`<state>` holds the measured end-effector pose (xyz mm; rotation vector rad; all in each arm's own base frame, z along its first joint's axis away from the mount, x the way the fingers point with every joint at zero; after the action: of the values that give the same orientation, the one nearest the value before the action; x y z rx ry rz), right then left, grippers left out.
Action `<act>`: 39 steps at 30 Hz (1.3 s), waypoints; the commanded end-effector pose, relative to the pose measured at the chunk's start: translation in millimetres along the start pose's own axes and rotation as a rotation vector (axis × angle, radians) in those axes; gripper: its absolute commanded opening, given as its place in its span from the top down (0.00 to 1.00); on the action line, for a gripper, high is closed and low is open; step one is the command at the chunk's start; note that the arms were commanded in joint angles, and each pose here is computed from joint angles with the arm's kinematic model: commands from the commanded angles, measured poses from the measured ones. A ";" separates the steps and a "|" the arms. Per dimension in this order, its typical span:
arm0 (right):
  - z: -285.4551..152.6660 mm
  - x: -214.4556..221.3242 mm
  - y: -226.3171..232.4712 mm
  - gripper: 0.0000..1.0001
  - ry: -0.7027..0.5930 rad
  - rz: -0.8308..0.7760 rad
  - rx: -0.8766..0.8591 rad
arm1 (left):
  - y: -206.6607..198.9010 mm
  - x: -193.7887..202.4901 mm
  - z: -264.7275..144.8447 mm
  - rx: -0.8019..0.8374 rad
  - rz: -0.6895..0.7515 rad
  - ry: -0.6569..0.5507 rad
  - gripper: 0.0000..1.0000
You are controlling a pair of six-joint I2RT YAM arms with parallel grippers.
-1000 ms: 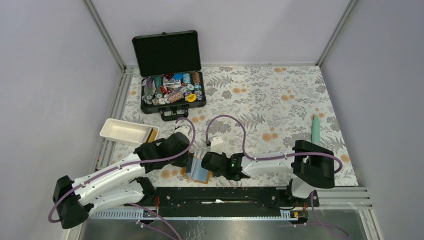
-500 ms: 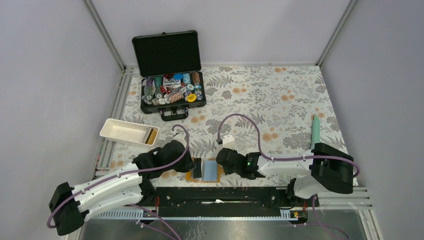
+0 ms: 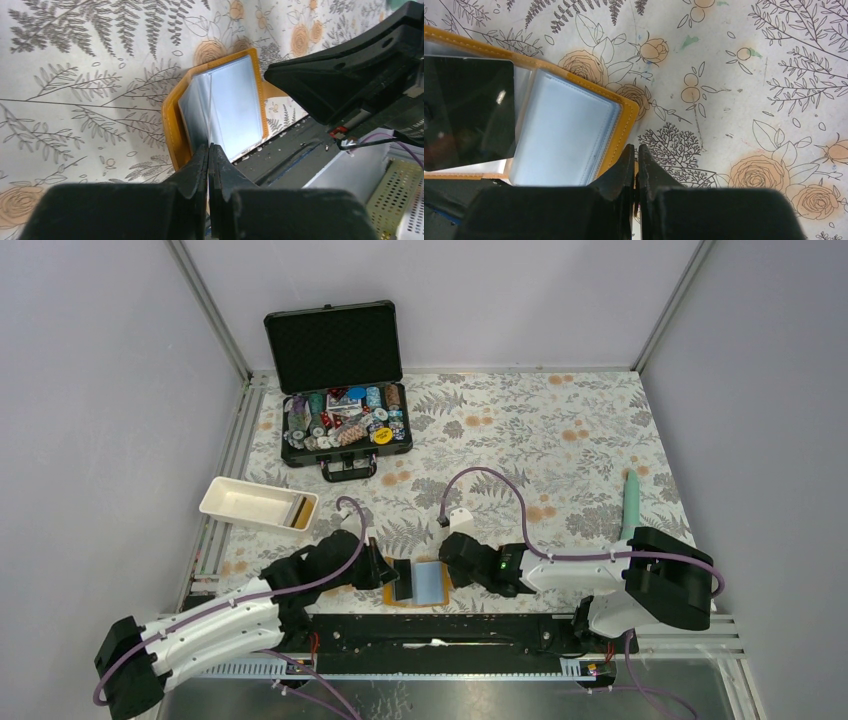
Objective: Put the credit cards into the card holder
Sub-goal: Insert the credit card into the card holder.
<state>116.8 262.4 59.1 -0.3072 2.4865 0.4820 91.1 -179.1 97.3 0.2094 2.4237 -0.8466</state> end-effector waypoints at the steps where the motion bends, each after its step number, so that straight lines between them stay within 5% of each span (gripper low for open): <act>1: 0.2 -3.4 -1.2 1.00 -0.009 0.006 -0.013 | -18.4 -7.1 0.4 0.111 -0.021 -0.016 1.00; 39: 5.7 -4.9 -3.8 1.00 -0.009 0.014 0.011 | 5.0 2.6 8.2 0.043 -0.223 -0.008 1.00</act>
<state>118.5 256.2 53.1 -0.2986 2.5049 0.4617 88.5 -178.7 85.0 -0.0100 2.4988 -0.9650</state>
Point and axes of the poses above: each gripper's point midway between its finger pads, its own z axis out along the fingers, its own y axis along the line the jaws close on, x = y × z, the point moved 5 cm from there along -z, back along the fingers, and after that the axes turned 10 degrees about z, right-handed, at the moved point
